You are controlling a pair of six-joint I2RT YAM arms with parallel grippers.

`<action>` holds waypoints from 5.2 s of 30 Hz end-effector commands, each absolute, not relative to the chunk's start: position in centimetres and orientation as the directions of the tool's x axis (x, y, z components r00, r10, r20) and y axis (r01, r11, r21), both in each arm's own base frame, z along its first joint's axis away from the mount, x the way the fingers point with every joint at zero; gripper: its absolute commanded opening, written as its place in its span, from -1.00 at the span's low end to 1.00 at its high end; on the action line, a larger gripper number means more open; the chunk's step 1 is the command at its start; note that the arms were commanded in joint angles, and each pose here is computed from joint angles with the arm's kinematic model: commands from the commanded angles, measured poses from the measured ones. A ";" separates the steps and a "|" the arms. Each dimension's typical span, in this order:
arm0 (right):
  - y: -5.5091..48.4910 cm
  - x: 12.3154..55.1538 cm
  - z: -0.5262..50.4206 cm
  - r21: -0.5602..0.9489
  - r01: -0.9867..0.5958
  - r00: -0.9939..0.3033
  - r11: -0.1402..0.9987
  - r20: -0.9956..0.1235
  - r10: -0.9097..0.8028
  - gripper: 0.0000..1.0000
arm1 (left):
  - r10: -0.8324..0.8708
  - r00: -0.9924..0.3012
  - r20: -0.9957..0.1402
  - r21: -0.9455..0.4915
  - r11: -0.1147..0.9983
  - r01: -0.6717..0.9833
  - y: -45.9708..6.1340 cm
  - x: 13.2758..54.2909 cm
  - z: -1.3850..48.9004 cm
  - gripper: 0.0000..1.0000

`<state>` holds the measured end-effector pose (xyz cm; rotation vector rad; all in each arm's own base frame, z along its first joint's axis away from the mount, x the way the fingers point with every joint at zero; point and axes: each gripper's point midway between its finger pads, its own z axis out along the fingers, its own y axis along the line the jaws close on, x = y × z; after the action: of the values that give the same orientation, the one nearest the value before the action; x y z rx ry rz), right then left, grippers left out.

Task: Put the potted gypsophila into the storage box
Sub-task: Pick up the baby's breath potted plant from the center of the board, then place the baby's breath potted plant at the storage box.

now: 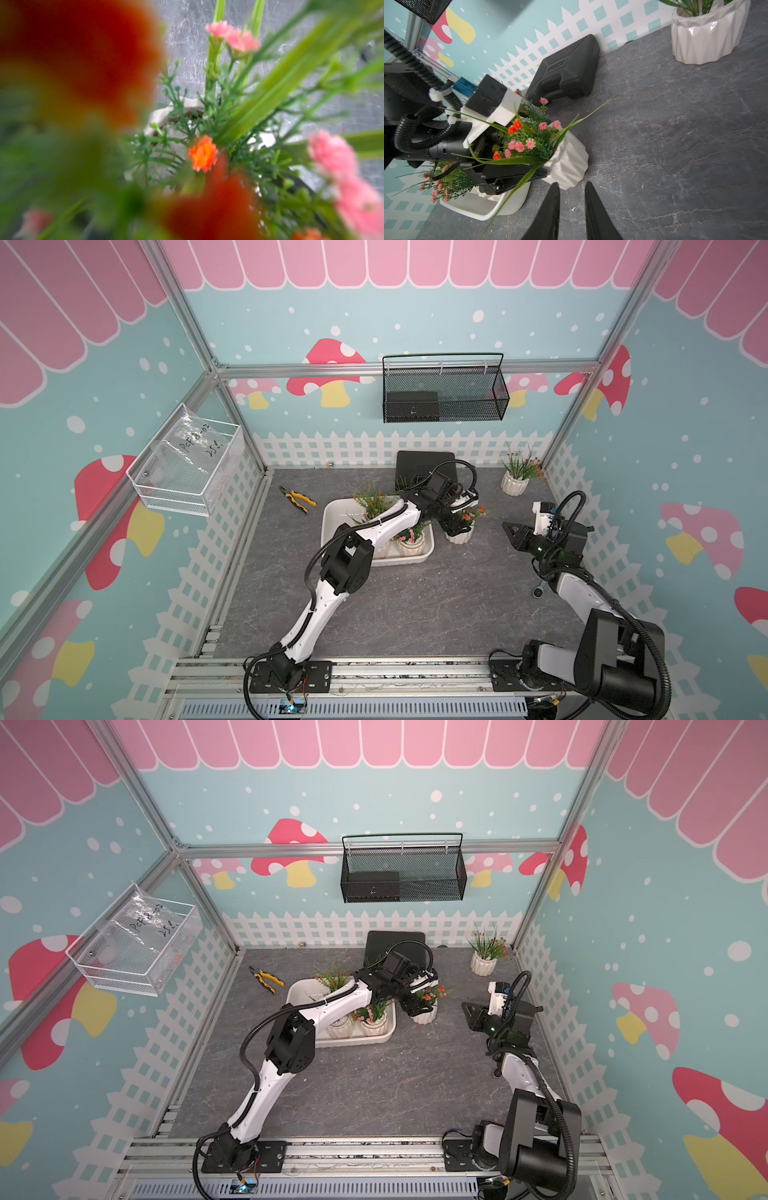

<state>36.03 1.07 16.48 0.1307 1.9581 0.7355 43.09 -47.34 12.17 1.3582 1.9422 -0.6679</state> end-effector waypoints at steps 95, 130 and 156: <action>19.8 34.4 21.4 0.299 -0.782 -0.393 0.547 -0.918 -0.060 -0.49 | 0.125 -0.589 -0.799 -0.028 0.969 0.245 -10.2 48.6 15.8 -0.04; 19.0 35.5 20.6 0.311 -0.735 -0.429 0.602 -0.901 -0.059 -0.44 | 0.151 -0.721 -0.677 0.010 0.981 0.196 -9.1 48.6 9.5 0.43; 14.6 35.8 21.3 0.358 -0.608 -0.471 0.708 -0.881 0.041 0.01 | 0.170 -0.773 -0.611 0.034 0.981 0.189 -7.6 43.4 12.5 0.93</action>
<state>35.99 15.07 20.69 -0.4529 1.9353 0.8256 44.95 -8.44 12.19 0.2420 2.4449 -0.0772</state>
